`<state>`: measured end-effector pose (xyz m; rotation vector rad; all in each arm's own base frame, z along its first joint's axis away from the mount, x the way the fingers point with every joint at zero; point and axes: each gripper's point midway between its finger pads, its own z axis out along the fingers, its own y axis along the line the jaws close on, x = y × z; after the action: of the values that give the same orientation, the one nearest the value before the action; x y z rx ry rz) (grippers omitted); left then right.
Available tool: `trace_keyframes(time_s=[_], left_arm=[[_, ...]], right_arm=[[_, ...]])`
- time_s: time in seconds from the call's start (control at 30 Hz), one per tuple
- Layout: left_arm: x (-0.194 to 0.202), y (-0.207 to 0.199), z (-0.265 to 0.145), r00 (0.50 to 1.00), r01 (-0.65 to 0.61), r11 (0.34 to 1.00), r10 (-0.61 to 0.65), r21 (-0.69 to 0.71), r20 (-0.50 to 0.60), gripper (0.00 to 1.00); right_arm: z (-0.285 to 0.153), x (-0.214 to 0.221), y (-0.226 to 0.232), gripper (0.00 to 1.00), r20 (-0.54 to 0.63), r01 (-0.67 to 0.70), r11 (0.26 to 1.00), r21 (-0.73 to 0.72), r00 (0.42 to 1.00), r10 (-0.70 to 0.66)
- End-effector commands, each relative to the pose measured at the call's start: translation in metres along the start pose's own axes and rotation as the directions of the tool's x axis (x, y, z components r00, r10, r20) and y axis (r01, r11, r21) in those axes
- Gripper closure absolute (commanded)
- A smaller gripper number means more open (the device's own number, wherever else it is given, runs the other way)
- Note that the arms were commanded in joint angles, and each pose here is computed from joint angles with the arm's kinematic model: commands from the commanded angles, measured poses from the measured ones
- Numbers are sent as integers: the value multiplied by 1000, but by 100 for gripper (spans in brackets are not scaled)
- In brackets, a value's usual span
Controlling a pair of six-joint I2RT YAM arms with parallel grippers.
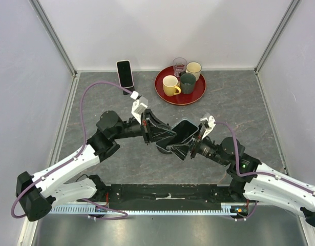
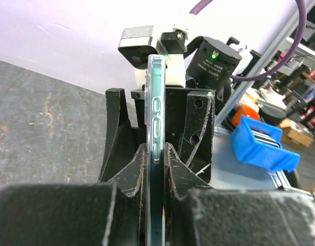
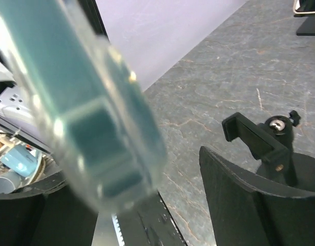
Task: Place the phone on the phone stand
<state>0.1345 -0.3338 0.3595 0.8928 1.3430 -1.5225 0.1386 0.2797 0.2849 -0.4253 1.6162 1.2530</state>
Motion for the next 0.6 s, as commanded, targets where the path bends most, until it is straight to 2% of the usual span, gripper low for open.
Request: trace_keyframes(time_s=[0.0, 0.13, 0.33, 0.37, 0.57], left_arm=[[-50, -11, -16, 962, -89, 995, 98, -47, 254, 98], [-53, -9, -20, 955, -57, 997, 71, -57, 288, 98], [-59, -13, -29, 919, 41, 999, -49, 29, 390, 98], [-56, -9, -27, 918, 84, 996, -94, 41, 386, 98], [-56, -15, -27, 904, 115, 980, -171, 162, 392, 98]], right_arm=[[5, -40, 36, 23, 200, -5, 982, -190, 979, 44], [0, -47, 41, 24, 250, 23, 976, -217, 968, 33], [-8, -43, 50, 30, 272, 40, 956, -290, 961, 42], [-8, -40, 48, 31, 267, 40, 955, -293, 963, 42], [-6, -40, 46, 38, 285, 41, 955, -295, 957, 47]])
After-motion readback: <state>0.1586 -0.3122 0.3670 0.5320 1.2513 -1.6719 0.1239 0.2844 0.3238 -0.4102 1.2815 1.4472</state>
